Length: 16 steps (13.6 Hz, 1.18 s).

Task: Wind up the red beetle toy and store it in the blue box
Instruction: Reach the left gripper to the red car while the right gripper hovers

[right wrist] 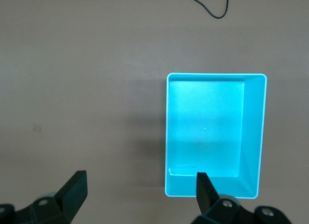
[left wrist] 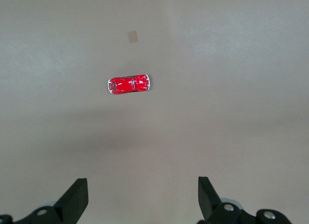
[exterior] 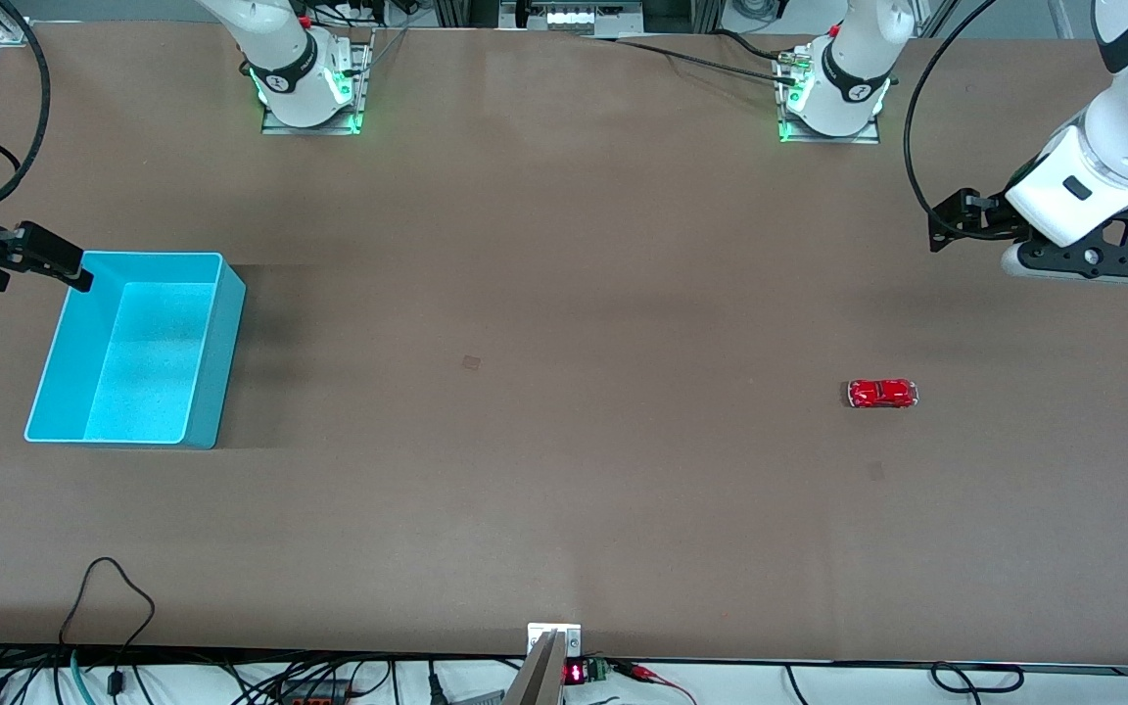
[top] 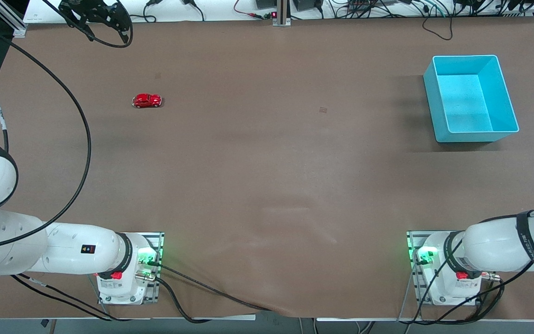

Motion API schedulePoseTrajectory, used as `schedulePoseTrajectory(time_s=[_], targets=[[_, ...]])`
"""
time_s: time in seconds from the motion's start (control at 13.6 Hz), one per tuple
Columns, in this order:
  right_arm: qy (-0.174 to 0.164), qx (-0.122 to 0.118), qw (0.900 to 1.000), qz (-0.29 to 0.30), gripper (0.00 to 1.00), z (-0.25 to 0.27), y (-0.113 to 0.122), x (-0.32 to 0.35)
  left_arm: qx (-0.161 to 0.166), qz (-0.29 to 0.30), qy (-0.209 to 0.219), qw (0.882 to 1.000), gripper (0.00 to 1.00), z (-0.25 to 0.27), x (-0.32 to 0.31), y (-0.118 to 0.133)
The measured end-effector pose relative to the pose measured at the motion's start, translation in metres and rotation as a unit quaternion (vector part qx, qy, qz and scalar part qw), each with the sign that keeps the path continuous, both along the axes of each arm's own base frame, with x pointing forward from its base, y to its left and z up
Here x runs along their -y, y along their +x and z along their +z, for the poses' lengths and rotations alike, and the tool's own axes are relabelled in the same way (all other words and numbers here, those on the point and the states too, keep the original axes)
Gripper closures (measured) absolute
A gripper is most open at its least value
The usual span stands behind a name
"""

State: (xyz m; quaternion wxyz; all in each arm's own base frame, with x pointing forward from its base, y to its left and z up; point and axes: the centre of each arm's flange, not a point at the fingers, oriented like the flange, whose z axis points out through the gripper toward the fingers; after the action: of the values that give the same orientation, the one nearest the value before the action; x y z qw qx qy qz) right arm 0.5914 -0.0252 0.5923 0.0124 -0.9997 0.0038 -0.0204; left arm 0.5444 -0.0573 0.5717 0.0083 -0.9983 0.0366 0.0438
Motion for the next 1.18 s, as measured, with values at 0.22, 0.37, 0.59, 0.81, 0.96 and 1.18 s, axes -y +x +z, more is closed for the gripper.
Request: schedulePoseTrajectory(time_s=[0.22,0.37,0.59,0.81,0.96,1.18], targets=[[0.0,-0.001,1.0,0.0,0.0,-0.001,0.0,0.0,0.0,0.0,0.0,1.0,0.0,0.0,0.0,0.0],[0.0,-0.001,1.0,0.0,0.0,-0.001,0.0,0.0,0.0,0.0,0.0,1.0,0.0,0.0,0.0,0.0],[0.0,-0.002,1.0,0.0,0.0,-0.003,0.001,0.0,-0.002,0.0,0.0,1.0,0.0,-0.001,0.0,0.0],[0.0,-0.008,1.0,-0.001,0.0,-0.01,0.004,0.0,-0.058,-0.001,0.006,0.998,0.0,-0.012,0.001,-0.011],[0.0,-0.017,1.0,0.0,0.0,-0.02,0.007,-0.001,-0.105,-0.003,0.011,0.994,0.0,-0.024,0.003,-0.018],[0.0,-0.034,0.999,0.006,0.0,-0.04,0.014,-0.008,-0.146,-0.004,0.016,0.989,0.0,-0.051,0.001,-0.013]])
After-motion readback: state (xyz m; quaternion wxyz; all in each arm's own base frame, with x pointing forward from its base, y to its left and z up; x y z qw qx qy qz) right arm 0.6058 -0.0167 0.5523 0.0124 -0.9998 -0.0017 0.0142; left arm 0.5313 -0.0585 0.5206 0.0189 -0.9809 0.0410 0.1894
